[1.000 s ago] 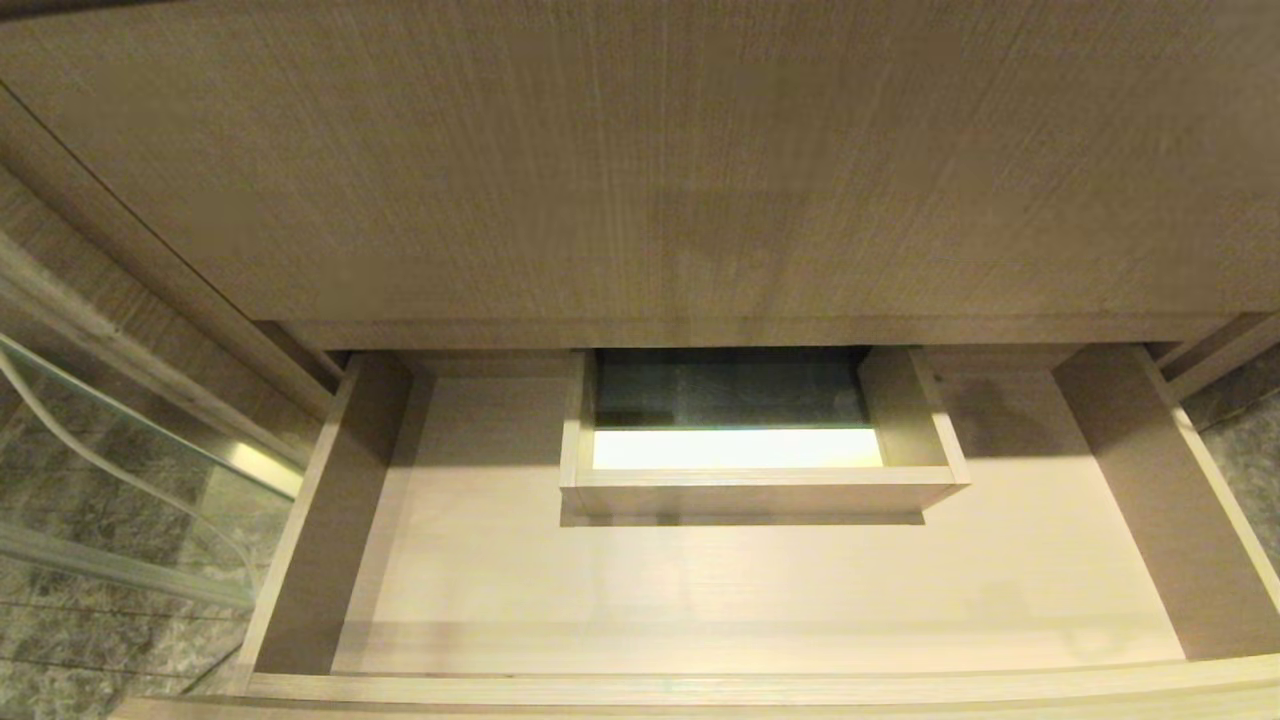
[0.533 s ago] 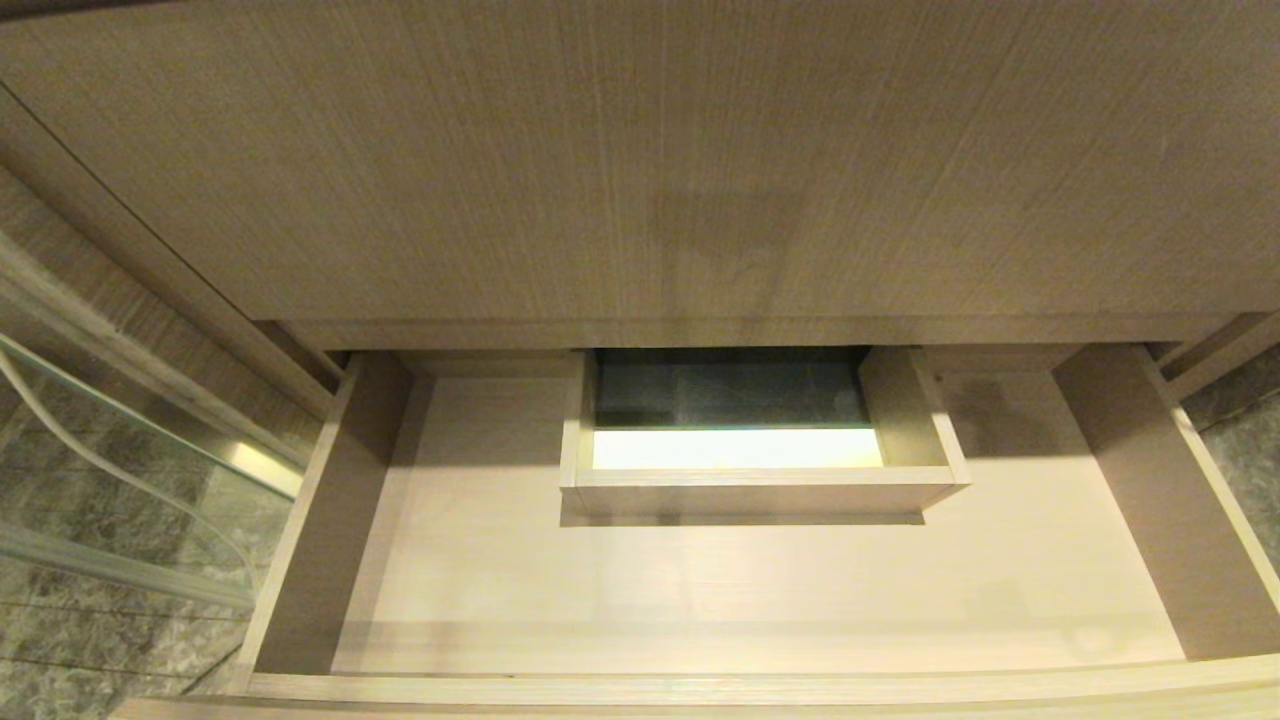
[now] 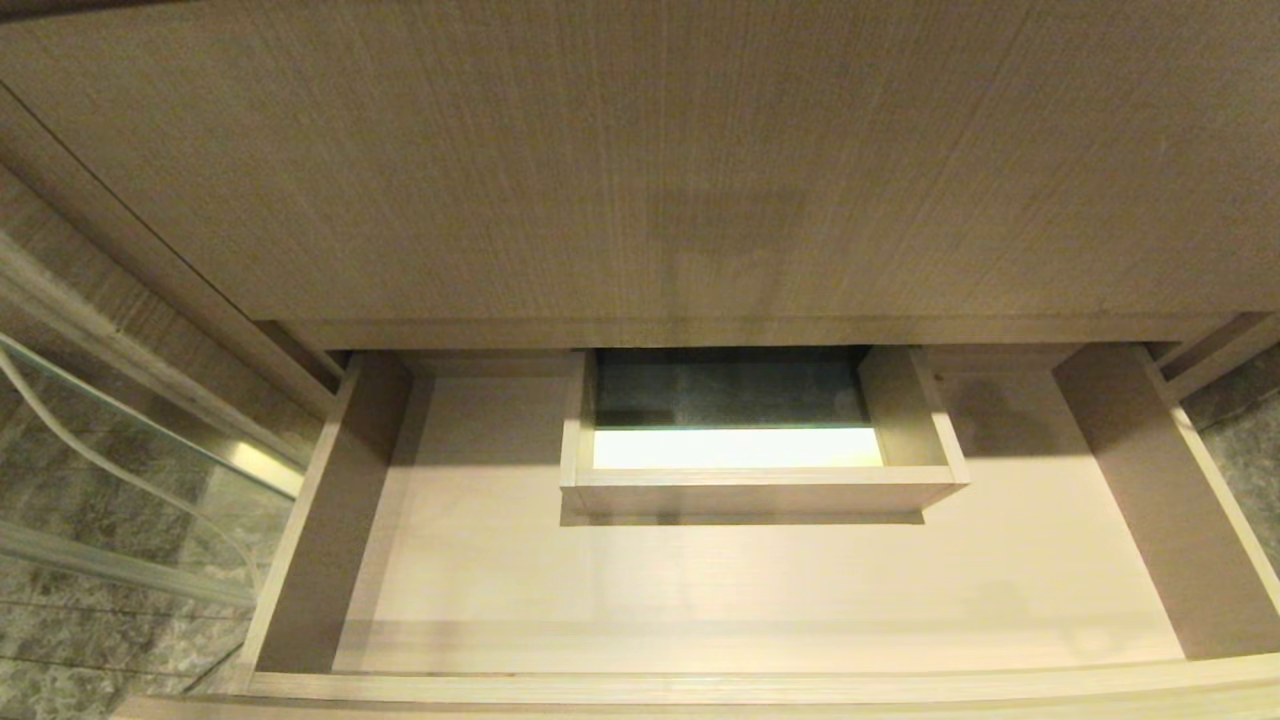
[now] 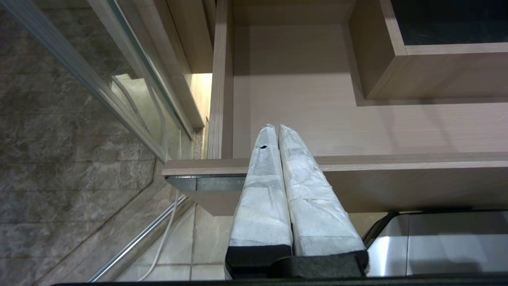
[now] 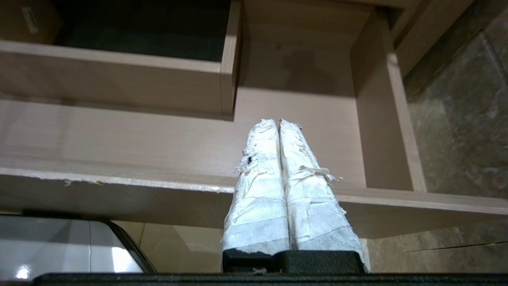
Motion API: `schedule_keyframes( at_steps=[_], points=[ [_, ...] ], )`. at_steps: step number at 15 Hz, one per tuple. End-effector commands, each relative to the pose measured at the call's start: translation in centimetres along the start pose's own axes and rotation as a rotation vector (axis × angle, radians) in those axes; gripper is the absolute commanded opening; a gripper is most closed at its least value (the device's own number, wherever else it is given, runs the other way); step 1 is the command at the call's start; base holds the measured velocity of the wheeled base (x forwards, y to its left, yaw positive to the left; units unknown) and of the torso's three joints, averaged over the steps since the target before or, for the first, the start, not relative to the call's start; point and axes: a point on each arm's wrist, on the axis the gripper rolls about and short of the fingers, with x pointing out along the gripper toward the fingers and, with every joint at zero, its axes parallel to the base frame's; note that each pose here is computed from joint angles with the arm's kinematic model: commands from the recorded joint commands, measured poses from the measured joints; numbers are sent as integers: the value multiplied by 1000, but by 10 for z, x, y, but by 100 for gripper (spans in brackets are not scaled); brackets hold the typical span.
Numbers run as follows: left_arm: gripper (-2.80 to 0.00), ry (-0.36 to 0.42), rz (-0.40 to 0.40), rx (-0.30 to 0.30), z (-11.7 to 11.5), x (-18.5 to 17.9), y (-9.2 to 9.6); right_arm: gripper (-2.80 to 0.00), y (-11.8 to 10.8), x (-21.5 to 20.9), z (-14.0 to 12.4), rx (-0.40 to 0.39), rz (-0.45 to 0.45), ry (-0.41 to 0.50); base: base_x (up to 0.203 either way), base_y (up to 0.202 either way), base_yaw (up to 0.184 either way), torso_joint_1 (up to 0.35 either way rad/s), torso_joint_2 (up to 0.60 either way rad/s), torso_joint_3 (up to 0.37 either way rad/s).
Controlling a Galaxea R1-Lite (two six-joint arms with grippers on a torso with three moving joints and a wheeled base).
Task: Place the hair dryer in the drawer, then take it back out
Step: Pick up the hairdryer
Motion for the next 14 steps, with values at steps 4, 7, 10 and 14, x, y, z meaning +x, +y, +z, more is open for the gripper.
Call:
schedule_keyframes(
  at_steps=[4,7,10,14],
  points=[
    [-280,-3,0,0,0,0,0,-280,0,0,0,0,1,0,0,0,0,185,-98,-79],
    [-280,-4,0,0,0,0,0,-280,0,0,0,0,1,0,0,0,0,255,-394,-242],
    [-280,-3,0,0,0,0,0,-280,0,0,0,-3,1,0,0,0,0,165,-596,-167],
    [-280,-2,0,0,0,0,0,-280,0,0,0,-6,0,2,0,0,0,64,-141,-52]
  ],
)
